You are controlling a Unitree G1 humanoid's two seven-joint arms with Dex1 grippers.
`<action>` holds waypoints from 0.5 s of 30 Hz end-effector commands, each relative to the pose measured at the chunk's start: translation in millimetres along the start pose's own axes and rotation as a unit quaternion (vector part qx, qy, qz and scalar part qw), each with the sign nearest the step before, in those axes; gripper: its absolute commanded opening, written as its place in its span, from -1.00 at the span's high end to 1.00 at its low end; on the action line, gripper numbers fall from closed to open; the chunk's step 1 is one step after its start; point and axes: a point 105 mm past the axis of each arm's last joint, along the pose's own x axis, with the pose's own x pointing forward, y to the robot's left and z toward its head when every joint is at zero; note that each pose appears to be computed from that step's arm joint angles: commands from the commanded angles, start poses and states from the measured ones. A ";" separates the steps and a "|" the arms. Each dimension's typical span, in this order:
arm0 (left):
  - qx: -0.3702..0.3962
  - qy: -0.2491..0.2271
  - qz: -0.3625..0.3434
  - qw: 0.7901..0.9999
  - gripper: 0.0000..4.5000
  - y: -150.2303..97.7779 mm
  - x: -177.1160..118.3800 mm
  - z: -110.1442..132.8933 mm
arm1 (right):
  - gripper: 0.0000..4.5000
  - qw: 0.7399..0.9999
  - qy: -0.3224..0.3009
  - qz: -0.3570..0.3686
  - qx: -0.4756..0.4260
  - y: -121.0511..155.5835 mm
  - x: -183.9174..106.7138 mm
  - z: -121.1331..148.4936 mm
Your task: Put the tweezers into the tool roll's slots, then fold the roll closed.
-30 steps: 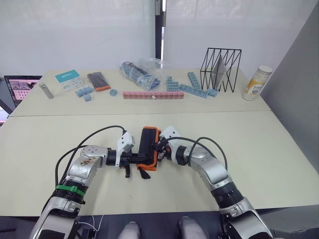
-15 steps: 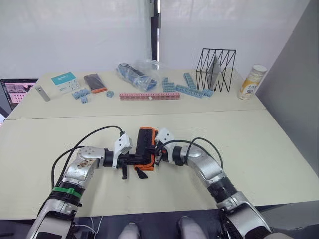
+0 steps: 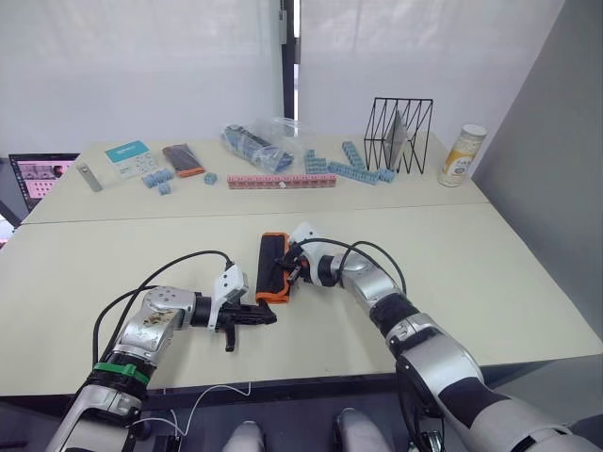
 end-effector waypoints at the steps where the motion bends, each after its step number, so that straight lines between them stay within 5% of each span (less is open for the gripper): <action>1: 0.000 0.012 0.001 1.000 0.99 -0.5 -1.6 -3.8 | 1.00 0.998 0.034 -0.057 0.023 -21.4 -7.7 -18.9; 9: 0.010 -0.014 0.002 1.000 0.99 -2.1 -4.5 7.7 | 1.00 1.000 0.000 -0.022 0.008 -14.4 -5.9 1.0; 15: -0.020 -0.147 -0.010 0.989 0.99 -0.8 -24.2 63.0 | 1.00 1.000 -0.002 -0.008 0.002 -9.7 -7.6 3.1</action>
